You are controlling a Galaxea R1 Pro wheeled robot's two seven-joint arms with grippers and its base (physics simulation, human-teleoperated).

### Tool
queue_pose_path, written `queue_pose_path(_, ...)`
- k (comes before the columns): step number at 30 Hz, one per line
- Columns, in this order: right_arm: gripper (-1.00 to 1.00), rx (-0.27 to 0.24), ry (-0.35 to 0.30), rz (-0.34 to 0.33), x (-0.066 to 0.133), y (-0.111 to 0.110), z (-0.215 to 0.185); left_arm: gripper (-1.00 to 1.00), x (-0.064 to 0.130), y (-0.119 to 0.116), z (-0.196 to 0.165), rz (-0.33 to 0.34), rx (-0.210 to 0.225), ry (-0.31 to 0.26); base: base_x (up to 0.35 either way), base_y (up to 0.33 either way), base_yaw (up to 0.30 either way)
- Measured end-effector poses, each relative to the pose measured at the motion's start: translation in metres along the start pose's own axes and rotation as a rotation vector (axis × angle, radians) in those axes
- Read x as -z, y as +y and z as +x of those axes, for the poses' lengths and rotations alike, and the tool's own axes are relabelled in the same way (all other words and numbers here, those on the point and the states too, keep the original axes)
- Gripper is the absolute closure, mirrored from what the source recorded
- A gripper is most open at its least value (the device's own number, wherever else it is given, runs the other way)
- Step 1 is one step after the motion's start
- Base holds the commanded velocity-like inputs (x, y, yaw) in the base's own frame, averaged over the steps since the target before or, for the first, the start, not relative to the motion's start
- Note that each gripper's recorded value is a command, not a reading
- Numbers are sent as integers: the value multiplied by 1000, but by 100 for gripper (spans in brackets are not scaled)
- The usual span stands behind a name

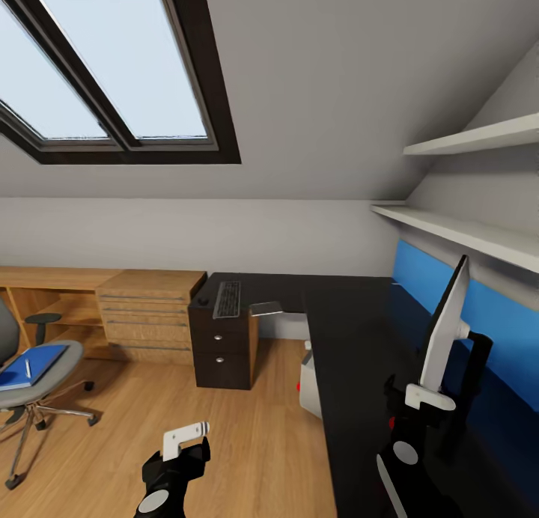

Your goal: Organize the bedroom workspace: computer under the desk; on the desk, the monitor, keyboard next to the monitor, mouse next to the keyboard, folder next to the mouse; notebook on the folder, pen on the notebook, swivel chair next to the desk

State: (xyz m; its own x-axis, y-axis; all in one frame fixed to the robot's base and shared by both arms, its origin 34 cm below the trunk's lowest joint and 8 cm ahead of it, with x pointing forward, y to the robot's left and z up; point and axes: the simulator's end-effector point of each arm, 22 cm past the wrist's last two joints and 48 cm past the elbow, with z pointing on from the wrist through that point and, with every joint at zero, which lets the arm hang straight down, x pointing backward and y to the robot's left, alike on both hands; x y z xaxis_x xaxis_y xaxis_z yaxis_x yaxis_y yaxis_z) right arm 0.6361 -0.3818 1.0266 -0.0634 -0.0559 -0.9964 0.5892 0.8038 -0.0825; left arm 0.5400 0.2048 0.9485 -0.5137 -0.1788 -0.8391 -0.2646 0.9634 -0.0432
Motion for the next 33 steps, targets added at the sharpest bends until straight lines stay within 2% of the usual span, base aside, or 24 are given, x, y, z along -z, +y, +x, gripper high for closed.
queue_pose_path(11,-100,-1,-1,-1,0,0,-1,-100,0,0,0,0,0,-1,4,-28,-43)
queue_pose_path(33,-100,-11,-16,-5,1,0,-10,-100,4,-2,-7,8,4,-19,0,0,-153)
